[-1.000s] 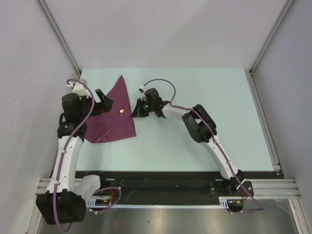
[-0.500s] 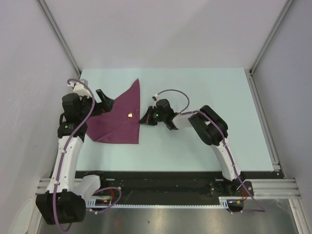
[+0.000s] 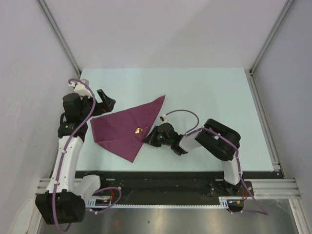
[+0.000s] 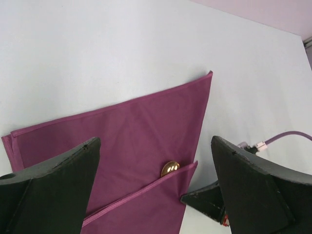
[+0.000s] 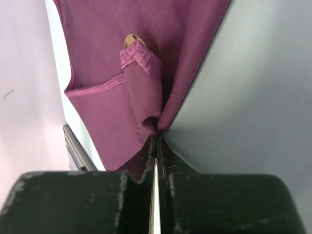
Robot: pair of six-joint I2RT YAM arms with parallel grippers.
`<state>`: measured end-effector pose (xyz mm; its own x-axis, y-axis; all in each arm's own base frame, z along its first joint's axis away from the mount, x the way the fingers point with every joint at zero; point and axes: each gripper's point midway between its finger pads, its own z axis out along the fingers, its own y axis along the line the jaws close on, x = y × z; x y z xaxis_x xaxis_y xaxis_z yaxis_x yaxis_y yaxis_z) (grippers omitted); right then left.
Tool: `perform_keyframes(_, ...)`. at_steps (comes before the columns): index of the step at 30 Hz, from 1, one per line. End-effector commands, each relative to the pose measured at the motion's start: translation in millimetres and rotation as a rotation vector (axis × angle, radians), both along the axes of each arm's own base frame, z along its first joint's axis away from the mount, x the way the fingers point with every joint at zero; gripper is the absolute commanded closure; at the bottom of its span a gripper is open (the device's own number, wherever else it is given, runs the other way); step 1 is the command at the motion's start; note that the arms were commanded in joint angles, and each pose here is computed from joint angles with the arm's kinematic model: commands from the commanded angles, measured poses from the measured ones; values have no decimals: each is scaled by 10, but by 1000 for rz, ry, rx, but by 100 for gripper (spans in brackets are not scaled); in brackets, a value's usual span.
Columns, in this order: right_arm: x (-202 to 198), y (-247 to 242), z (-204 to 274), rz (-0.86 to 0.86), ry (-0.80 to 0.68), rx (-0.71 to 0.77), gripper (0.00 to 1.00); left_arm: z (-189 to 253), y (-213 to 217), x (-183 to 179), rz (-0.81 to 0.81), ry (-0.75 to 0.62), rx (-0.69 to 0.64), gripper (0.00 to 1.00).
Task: Fold the napkin, place the utensils inside, and roll it up
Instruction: Fold the napkin
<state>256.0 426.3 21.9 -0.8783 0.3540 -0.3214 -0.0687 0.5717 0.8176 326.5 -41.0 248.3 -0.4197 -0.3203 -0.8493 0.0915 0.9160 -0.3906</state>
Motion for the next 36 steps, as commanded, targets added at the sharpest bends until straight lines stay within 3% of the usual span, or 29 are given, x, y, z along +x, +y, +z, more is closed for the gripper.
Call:
perform_keyframes(1,-72,-206,-174,-80,36,-76,89,66,-42,-11,-14,-30,0,0)
perform_keyframes(2,-63,-216,-70,-68,8,-72,66,68,-46,-12,-15,-30,2,0)
perform_keyframes(5,-17,-359,60,-55,-88,-104,42,57,-21,-6,-4,-27,12,0)
perform_keyframes(9,294,-613,390,-51,-222,-137,35,45,2,1,7,-25,23,0)
perform_keyframes(15,1312,-1091,634,-83,-294,-96,37,28,50,9,31,-19,37,1)
perform_keyframes(22,2178,-1241,316,-52,-243,-26,44,-5,87,25,44,-9,56,0)
perform_keyframes(36,2618,-1244,-209,-95,-161,-92,50,-96,116,65,53,26,67,0)
